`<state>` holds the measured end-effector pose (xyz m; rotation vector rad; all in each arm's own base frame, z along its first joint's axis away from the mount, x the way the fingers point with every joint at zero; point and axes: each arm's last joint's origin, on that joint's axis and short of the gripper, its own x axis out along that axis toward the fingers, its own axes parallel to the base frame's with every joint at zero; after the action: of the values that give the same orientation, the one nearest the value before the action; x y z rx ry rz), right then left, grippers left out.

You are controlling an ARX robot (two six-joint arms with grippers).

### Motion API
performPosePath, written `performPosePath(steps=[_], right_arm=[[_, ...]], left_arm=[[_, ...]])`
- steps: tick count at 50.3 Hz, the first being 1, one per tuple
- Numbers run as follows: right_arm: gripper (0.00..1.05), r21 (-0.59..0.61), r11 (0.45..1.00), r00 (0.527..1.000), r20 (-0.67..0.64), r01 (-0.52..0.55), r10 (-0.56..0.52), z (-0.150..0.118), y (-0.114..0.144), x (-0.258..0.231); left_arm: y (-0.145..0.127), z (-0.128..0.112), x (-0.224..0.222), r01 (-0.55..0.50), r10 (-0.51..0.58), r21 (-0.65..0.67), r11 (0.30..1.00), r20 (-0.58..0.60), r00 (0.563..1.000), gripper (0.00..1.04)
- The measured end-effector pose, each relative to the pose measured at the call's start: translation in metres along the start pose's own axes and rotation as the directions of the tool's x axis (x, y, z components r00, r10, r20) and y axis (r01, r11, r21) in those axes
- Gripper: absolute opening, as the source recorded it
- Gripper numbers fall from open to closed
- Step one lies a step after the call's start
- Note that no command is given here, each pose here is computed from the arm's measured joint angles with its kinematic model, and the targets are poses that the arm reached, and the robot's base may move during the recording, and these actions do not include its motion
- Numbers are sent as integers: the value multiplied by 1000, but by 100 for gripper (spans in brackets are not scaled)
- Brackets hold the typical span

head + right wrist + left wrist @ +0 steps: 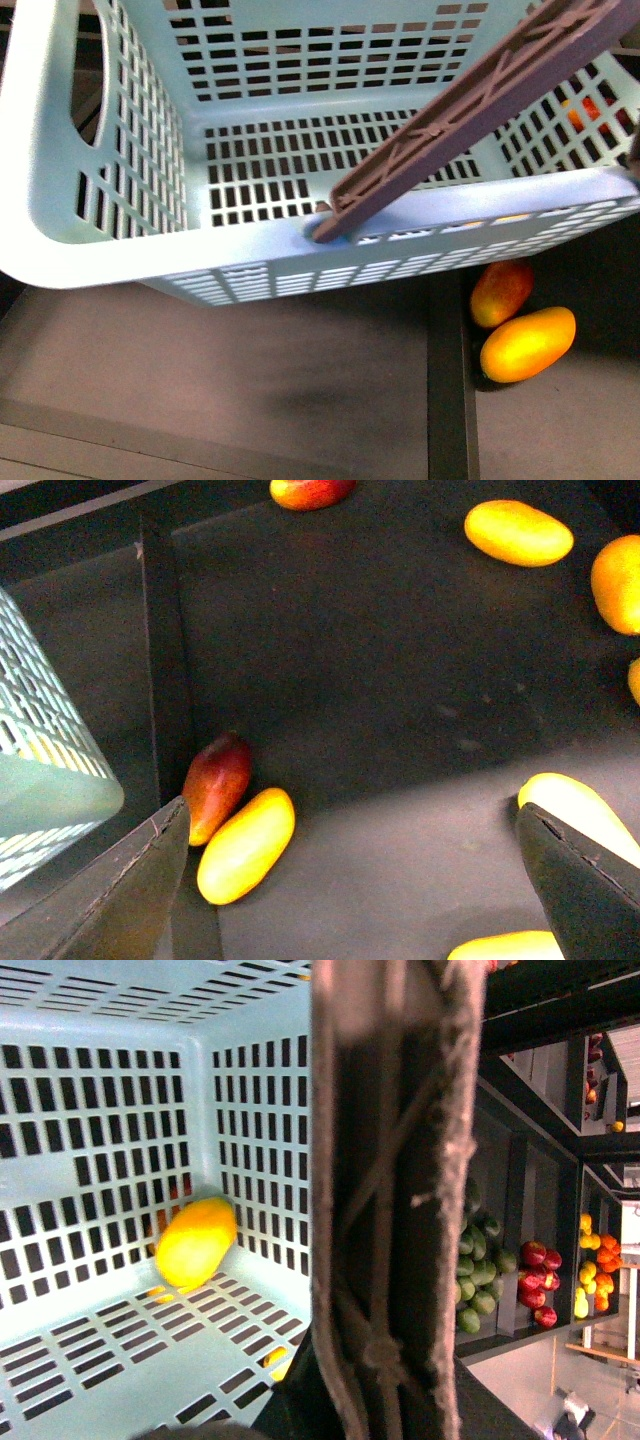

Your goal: Pick lemon and mango into basket

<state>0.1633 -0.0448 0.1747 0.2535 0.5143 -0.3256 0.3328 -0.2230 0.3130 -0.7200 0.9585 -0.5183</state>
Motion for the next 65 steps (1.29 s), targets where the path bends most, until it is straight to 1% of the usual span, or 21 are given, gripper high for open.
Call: performPosePath(steps=[3,9,14,16,19,21,24,27,28,33,37,46,56,65], right_arm=[[96,-3,1000,1000,-7,-4,4,7,-16,16],[96,-63,997,999,-1,35,-35,16,-49,44],[96,-147,988,999,-26,39,-43,16,-75,67],[96,-168,985,998,-48,30,-39,14,-84,76],[96,-245,969,995,-94,13,-37,7,-100,93],[96,-275,961,992,-126,-7,-29,2,-107,101],[96,-323,945,984,-178,-48,-11,-8,-116,114],[96,-390,916,967,-253,-99,-3,-23,-126,132],[96,-390,915,964,-264,-104,-3,-25,-128,134],[96,-466,873,940,-341,-142,-29,-42,-138,153],[96,-502,848,919,-392,-167,-51,-54,-144,166],[96,-519,822,877,-477,-233,-52,-77,-154,189],[96,-536,806,863,-501,-250,-65,-85,-161,207],[96,-533,808,860,-506,-251,-67,-87,-169,221]], left_arm=[[0,-1,0,8,-8,-5,1000,-11,1000,5],[0,-1,0,9,-9,-7,1000,-13,1000,5],[0,0,0,1,-1,-7,1000,-2,1000,5],[0,0,0,-3,3,-7,1000,3,1000,5],[1,1,0,-9,9,-3,1000,10,1000,5],[1,1,0,-9,9,-1,1000,10,1000,5],[1,1,0,-9,9,0,1000,10,1000,5],[0,1,0,-5,5,-2,1000,6,1000,5],[1,0,0,-5,5,-2,1000,6,1000,5],[0,0,0,-1,1,-3,1000,0,1000,5],[0,0,0,1,-1,-3,1000,-2,1000,5],[0,0,0,1,-1,-3,1000,-2,1000,5],[1,0,0,-4,4,-2,1000,4,1000,5],[1,1,0,-4,4,-3,1000,4,1000,5]])
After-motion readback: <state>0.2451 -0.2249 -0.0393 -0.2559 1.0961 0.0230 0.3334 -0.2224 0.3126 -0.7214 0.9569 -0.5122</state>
